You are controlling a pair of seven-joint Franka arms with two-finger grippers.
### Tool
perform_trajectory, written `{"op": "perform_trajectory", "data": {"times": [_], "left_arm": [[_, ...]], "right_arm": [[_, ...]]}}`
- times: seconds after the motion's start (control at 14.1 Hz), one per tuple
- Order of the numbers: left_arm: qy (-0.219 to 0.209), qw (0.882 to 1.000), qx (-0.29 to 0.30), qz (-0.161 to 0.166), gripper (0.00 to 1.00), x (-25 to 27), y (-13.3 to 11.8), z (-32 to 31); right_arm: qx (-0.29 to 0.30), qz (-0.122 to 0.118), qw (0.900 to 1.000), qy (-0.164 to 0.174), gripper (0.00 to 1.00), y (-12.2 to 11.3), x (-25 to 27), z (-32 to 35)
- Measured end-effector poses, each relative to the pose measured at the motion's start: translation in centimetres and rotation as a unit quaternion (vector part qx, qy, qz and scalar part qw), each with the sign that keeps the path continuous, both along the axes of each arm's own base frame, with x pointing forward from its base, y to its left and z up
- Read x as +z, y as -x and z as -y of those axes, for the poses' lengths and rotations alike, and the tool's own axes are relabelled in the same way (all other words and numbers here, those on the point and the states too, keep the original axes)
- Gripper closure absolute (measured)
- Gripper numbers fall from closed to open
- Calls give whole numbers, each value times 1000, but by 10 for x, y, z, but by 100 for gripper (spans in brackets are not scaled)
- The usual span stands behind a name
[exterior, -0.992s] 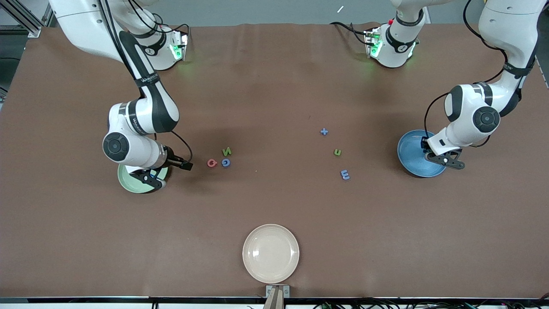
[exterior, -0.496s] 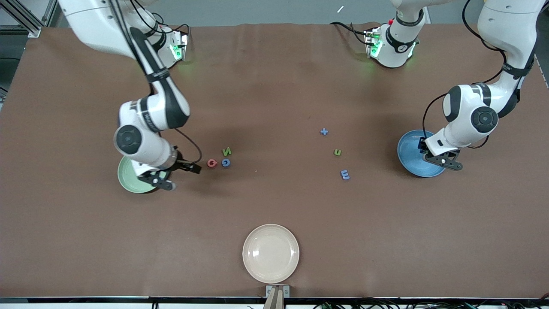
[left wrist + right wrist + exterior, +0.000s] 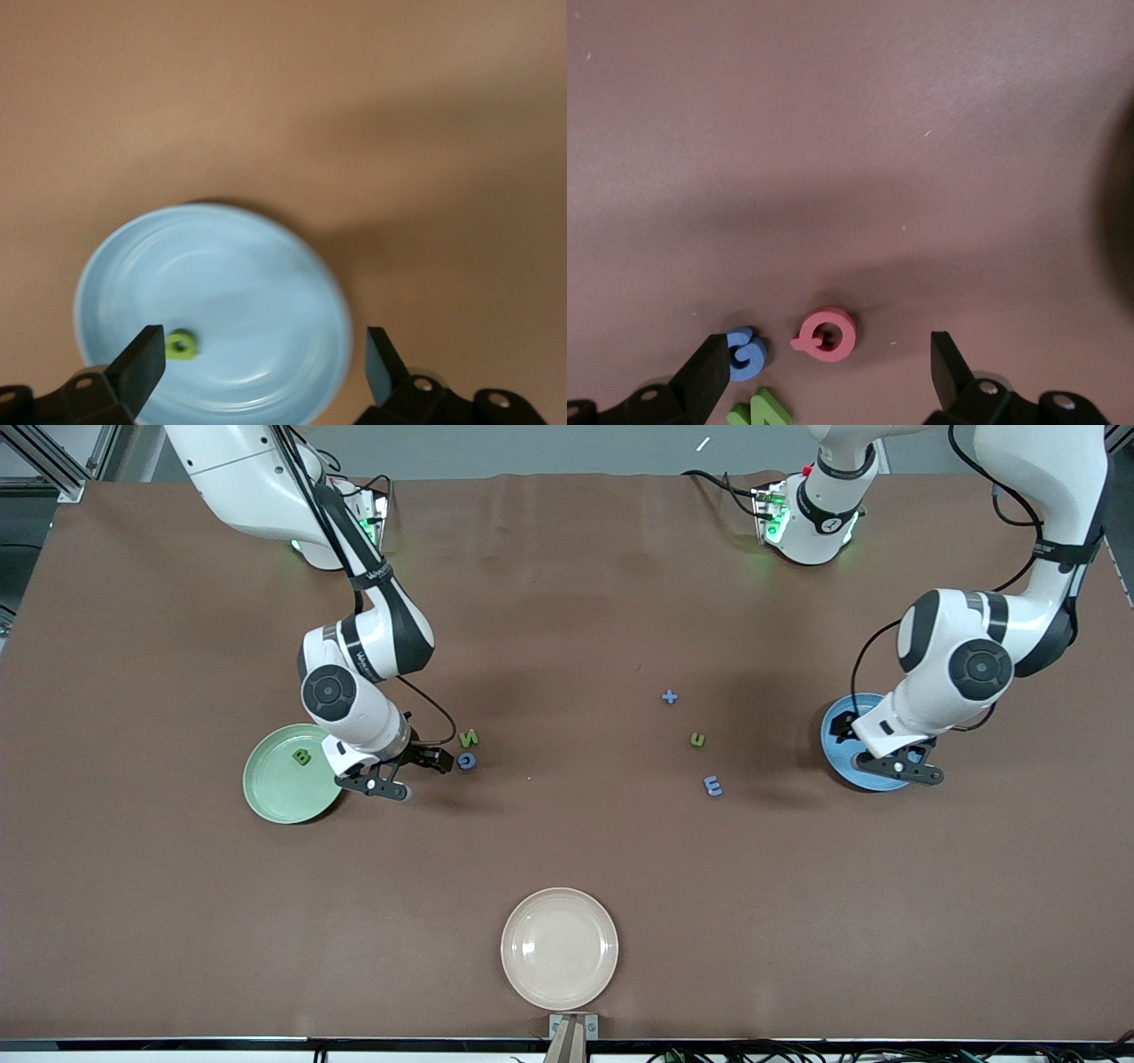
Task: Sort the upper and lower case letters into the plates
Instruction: 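Move the right gripper to the pink Q while the left gripper reaches e, then grasp the pink Q with the right gripper while the left gripper grasps e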
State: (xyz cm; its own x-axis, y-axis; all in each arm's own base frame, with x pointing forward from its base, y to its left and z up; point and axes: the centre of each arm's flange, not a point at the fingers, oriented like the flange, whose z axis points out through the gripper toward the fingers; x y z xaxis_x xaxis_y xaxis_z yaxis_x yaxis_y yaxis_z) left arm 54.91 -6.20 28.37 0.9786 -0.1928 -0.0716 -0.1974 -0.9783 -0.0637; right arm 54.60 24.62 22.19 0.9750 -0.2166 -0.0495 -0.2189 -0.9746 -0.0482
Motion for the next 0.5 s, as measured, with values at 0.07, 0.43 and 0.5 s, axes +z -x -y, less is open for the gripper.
{"op": "perform_trajectory", "data": {"times": [0.07,0.43,0.5], "left_arm": [[7,1000,26,7,0,6,-6,19],[36,979,197,25,0,5,-34,107],[40,972,232,23,0,-2,-38,124]], "right_arm": [[16,5,1000,1,2,3,-3,-2],[59,31,998,1,3,11,-41,5],[59,33,998,2,3,14,-51,6]]}}
